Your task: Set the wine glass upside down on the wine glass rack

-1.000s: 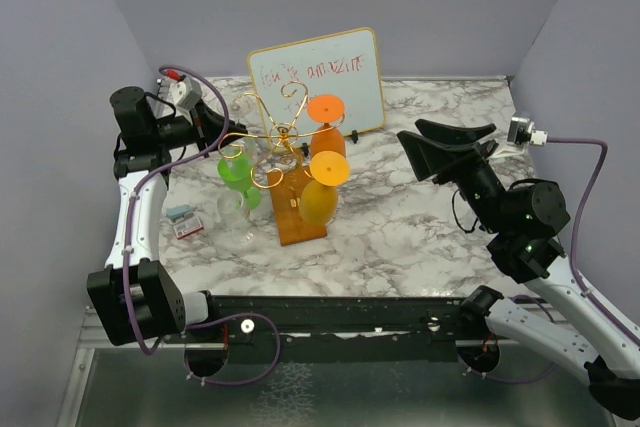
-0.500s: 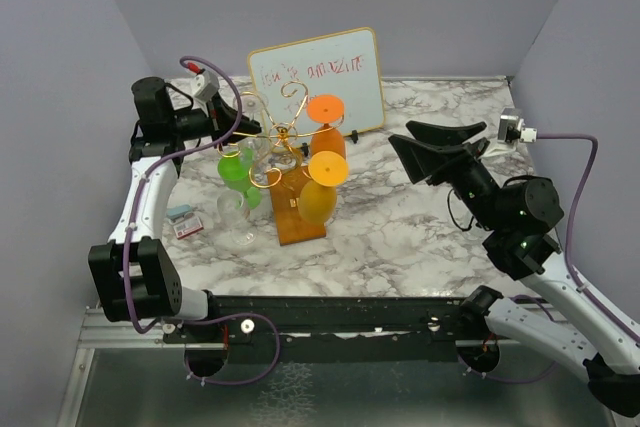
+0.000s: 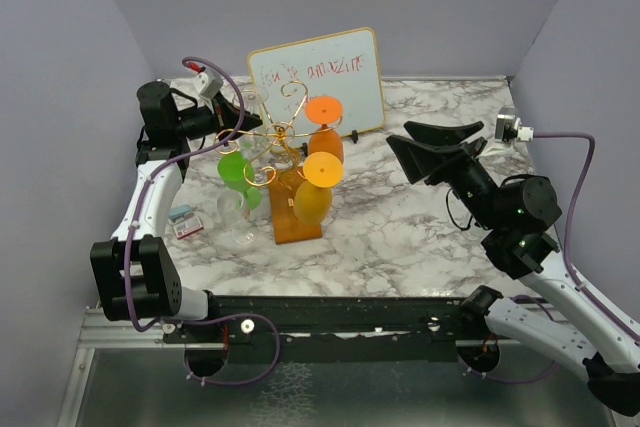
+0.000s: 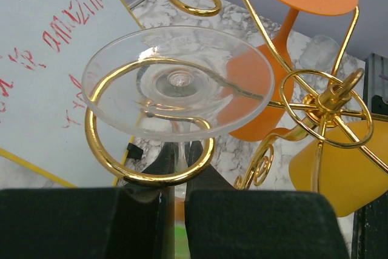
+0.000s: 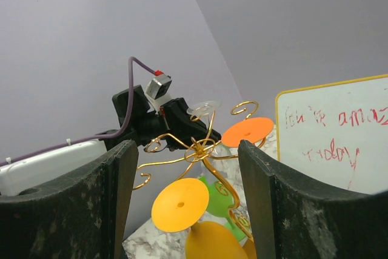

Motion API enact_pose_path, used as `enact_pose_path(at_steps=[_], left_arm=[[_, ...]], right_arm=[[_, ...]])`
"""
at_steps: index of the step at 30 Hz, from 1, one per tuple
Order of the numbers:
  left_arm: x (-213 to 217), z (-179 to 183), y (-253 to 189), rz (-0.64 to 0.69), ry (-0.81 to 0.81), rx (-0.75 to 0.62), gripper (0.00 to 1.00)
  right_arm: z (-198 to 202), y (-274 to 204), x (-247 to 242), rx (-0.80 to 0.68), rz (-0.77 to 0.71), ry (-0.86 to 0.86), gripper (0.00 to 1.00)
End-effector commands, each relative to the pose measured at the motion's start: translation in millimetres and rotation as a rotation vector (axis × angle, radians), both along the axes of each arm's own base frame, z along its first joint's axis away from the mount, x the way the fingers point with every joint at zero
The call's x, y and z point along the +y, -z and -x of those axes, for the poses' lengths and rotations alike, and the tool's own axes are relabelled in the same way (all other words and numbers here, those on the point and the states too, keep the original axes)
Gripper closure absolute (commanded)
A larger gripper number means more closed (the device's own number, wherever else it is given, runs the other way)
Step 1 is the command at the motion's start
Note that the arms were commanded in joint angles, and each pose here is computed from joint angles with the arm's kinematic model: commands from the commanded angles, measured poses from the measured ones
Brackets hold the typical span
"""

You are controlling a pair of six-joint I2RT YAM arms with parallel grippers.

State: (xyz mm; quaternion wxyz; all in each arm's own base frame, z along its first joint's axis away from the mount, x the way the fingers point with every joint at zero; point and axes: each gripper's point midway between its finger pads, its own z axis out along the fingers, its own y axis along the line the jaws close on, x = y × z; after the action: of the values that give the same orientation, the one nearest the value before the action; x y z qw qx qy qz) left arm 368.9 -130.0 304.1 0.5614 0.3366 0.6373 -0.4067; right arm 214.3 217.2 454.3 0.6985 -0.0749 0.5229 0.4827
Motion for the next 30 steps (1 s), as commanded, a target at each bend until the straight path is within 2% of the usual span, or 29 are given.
enact_pose_path(at_steps=[1, 20, 30], left_arm=[[4.4, -7.0, -25.3, -0.004, -0.073, -0.115, 1.00], [16.6, -20.8, -39.1, 0.028, -0.220, -0.147, 1.00], [8.7, -17.9, -34.8, 0.037, -0.136, -0.121, 1.00]], right_arm=[[6.5, -10.6, -1.1, -0.036, -0.013, -0.014, 0.28], [7.8, -11.5, -4.1, -0.039, -0.014, -0.006, 0.28], [8.2, -11.4, -4.4, -0.038, -0.016, -0.006, 0.28]])
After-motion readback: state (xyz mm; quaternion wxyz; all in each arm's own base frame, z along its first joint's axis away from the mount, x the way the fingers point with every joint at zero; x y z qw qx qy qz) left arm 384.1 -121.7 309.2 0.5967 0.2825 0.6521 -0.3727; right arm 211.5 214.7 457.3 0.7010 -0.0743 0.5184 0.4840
